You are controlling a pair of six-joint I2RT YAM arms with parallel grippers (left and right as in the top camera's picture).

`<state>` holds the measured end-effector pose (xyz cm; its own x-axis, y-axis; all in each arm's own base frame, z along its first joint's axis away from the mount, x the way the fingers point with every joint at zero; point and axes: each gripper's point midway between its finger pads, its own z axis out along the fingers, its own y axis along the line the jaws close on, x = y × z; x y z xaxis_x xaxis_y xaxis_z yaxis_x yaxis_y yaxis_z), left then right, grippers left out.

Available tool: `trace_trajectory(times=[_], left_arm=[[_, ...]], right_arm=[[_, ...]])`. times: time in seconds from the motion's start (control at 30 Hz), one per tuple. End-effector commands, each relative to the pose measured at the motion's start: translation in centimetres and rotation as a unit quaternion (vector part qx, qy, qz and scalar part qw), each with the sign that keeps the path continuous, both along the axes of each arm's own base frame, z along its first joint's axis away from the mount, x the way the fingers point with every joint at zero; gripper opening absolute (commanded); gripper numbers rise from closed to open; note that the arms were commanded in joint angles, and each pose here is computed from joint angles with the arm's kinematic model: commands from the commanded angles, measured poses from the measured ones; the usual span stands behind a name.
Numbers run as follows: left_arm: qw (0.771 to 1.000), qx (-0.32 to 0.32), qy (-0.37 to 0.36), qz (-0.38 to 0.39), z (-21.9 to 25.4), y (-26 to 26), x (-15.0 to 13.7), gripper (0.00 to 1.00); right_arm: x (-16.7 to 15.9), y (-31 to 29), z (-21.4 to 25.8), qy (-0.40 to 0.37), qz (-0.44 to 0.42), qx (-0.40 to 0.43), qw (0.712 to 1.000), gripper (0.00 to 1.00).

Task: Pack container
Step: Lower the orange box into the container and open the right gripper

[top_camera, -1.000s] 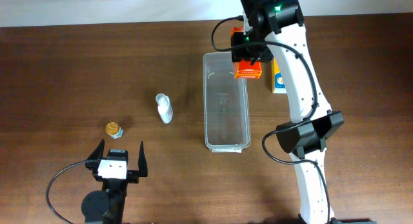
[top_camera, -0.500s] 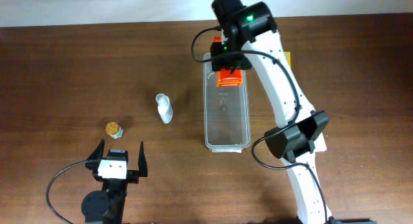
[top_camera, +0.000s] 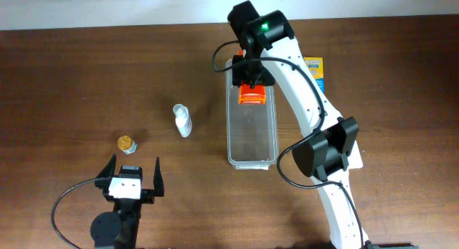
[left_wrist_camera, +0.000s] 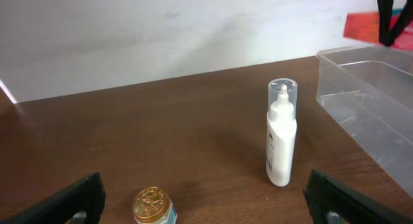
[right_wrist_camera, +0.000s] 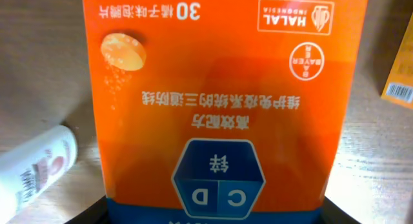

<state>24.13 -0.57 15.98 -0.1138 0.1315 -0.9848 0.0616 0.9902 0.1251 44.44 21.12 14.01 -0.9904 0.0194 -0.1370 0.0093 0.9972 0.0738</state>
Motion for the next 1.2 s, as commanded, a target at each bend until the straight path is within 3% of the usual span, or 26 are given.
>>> trace_trajectory(times=[0.0, 0.47, 0.6, 1.17], left_arm=[[1.0, 0.008, 0.002, 0.0, -0.4, 0.1, 0.0, 0.99], [1.0, 0.007, 0.002, 0.0, -0.4, 0.1, 0.0, 1.0], [1.0, 0.007, 0.002, 0.0, -0.4, 0.1, 0.0, 0.99], [1.0, 0.007, 0.002, 0.0, -0.4, 0.1, 0.0, 0.99]], right_arm=[[0.0, -0.1, -1.0, 0.005, -0.008, -0.012, 1.0, 0.59], [-2.4, 1.6, -3.1, 0.044, 0.015, -0.026, 0.999, 0.6], [-2.3, 2.2, -3.9, 0.039, 0.024, -0.03, 0.999, 0.64], [-0.1, 1.3, -6.3, -0.003, 0.016, -0.068, 0.998, 0.64]])
